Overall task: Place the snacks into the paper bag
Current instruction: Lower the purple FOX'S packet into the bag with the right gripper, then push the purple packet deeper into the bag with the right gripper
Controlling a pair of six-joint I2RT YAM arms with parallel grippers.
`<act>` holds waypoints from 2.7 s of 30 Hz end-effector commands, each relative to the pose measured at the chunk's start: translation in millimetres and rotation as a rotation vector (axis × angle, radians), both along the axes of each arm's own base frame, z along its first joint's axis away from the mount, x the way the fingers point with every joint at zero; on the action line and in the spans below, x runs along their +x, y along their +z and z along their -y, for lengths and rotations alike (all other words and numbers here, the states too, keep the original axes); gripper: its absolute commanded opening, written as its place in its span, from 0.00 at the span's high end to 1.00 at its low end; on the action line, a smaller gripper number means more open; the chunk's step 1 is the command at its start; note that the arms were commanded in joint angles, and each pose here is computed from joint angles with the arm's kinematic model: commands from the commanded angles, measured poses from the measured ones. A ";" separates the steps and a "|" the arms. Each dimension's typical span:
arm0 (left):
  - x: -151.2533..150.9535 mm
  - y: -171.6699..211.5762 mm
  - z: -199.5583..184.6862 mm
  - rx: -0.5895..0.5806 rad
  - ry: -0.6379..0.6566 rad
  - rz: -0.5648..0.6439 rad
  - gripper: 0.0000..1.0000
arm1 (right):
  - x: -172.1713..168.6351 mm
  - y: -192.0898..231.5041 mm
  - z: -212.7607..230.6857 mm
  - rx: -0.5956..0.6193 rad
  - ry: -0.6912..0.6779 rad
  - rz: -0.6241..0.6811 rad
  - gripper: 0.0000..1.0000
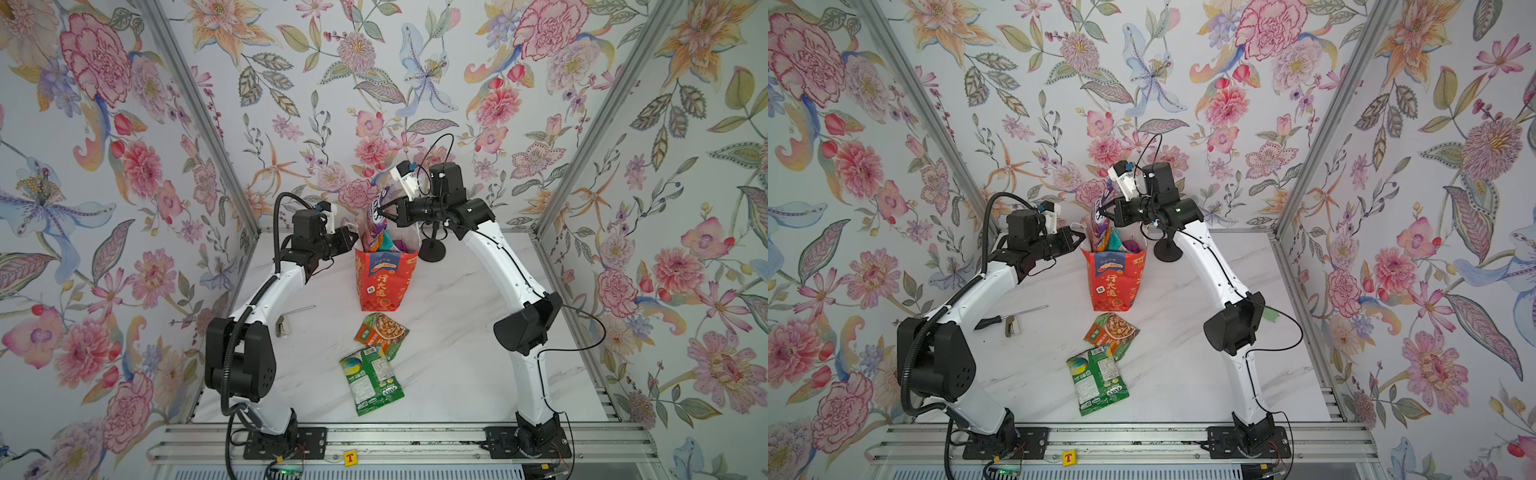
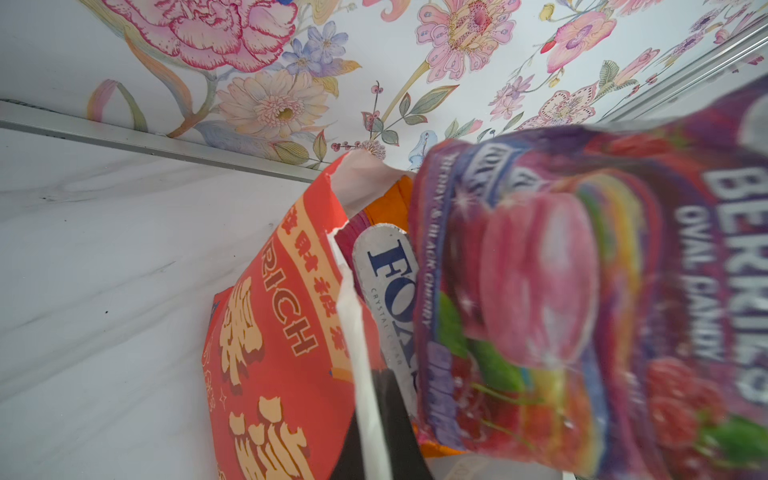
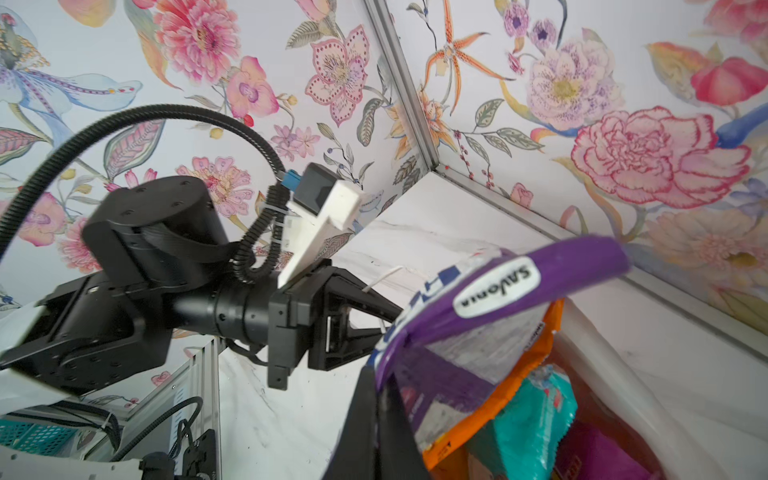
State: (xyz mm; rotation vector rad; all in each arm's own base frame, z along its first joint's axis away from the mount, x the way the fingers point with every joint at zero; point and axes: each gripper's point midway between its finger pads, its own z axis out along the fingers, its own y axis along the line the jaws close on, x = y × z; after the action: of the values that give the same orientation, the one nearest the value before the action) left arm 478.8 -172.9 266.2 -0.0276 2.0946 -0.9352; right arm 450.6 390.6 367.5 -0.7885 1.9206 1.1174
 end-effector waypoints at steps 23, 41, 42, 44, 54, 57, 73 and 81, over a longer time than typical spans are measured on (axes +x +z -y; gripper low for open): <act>1.1 4.8 -13.7 0.030 0.032 0.001 1.00 | -23.6 -0.2 -5.7 -0.043 0.051 -0.007 1.00; -0.2 6.1 -15.0 0.028 0.035 0.004 1.00 | -15.0 -40.7 -20.1 -0.130 -0.022 -0.074 1.00; 0.1 5.7 -14.8 0.026 0.035 0.002 1.00 | -13.1 -45.6 -23.6 -0.130 -0.022 -0.084 1.00; 0.2 6.9 -14.0 0.023 0.034 0.004 1.00 | -8.1 -52.8 -29.9 -0.126 -0.033 -0.103 1.00; 0.9 6.8 -14.5 0.027 0.035 0.002 1.00 | 2.8 -1.6 -17.9 -0.038 -0.117 -0.026 0.50; 2.0 7.6 -14.1 0.023 0.035 0.005 1.00 | 2.1 31.4 -2.0 -0.013 -0.170 0.043 0.52; -0.2 7.9 -16.7 0.029 0.036 0.007 1.00 | 5.3 -9.0 -3.0 -0.212 -0.337 0.092 0.60; -0.2 6.1 -17.6 0.024 0.036 0.004 1.00 | 14.0 -34.9 5.3 -0.301 -0.396 0.077 0.60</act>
State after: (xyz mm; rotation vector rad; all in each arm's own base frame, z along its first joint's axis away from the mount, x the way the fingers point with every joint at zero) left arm 479.7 -163.5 265.6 -0.0520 2.1011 -0.9215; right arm 455.8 395.1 349.0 -0.5746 2.0516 0.6631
